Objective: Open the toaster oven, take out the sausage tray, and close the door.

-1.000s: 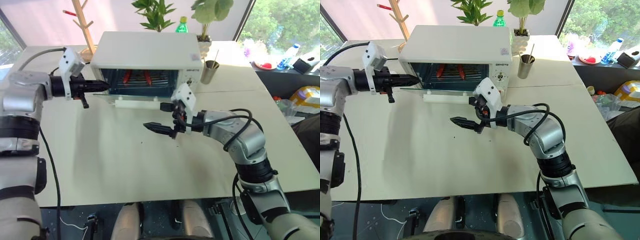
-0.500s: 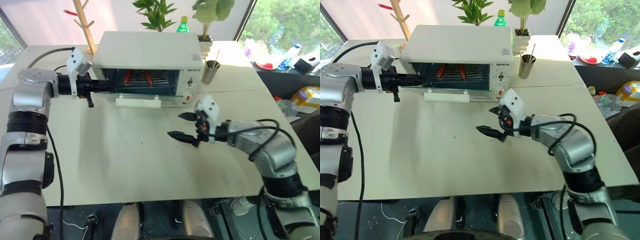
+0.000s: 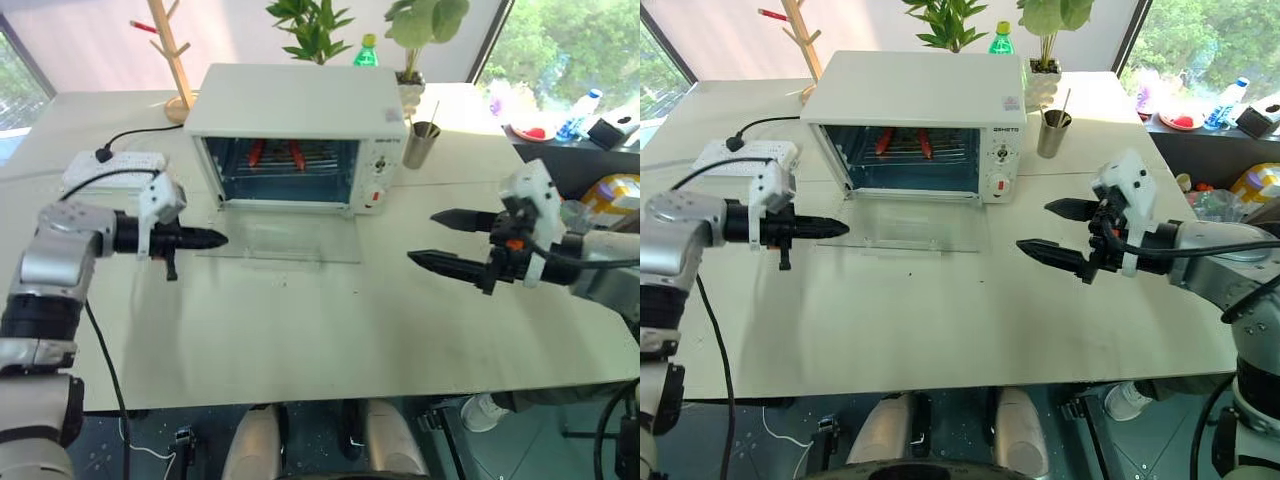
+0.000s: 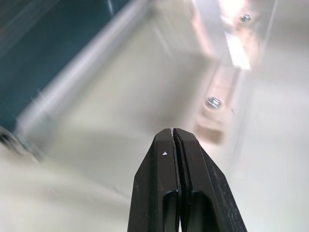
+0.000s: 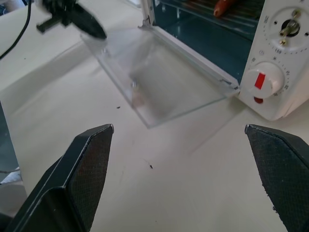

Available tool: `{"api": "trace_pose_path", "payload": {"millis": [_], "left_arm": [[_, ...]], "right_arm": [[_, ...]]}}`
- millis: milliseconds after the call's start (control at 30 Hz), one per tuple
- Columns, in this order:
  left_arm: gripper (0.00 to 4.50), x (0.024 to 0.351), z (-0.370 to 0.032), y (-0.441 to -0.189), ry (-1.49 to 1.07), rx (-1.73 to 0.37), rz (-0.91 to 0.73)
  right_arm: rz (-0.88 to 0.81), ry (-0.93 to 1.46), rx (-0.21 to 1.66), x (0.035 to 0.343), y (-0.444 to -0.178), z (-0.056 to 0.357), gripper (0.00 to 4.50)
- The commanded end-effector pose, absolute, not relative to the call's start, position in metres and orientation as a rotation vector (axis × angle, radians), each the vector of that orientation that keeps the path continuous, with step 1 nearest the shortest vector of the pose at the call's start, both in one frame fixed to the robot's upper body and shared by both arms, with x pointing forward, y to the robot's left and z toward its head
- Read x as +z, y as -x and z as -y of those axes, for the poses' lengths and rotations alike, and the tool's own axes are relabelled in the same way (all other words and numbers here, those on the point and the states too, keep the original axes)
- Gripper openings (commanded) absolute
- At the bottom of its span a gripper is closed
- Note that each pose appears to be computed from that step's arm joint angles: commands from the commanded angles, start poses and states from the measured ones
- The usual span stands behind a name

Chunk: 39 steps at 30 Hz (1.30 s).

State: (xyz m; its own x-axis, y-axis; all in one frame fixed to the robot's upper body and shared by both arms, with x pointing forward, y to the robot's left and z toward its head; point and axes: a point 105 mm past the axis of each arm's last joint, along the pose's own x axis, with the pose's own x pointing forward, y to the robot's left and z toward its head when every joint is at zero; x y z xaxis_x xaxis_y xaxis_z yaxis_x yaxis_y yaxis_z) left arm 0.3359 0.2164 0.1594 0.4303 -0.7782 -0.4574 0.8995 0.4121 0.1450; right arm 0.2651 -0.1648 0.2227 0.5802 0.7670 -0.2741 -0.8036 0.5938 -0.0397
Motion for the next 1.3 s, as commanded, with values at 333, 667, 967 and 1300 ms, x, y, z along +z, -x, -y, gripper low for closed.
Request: {"api": "trace_pose_path", "payload": {"millis": [333,667,967,1300], "left_arm": [[0.85,0.15,-0.211,-0.358,-0.402,-0.912,-0.258],[4.48,0.197,-0.207,-0.334,-0.252,-0.937,-0.175],[4.48,0.244,-0.196,-0.324,-0.152,-0.943,-0.098],[4.48,0.237,-0.193,-0.317,-0.178,-0.948,-0.113]], "right_arm": [[-0.206,0.216,0.856,0.223,-0.276,0.164,4.5],[-0.086,0.381,0.816,0.223,-0.306,0.138,4.5],[0.169,0.737,0.755,0.218,-0.353,0.078,4.5],[0.311,1.083,0.698,0.198,-0.391,0.041,4.5]]}}
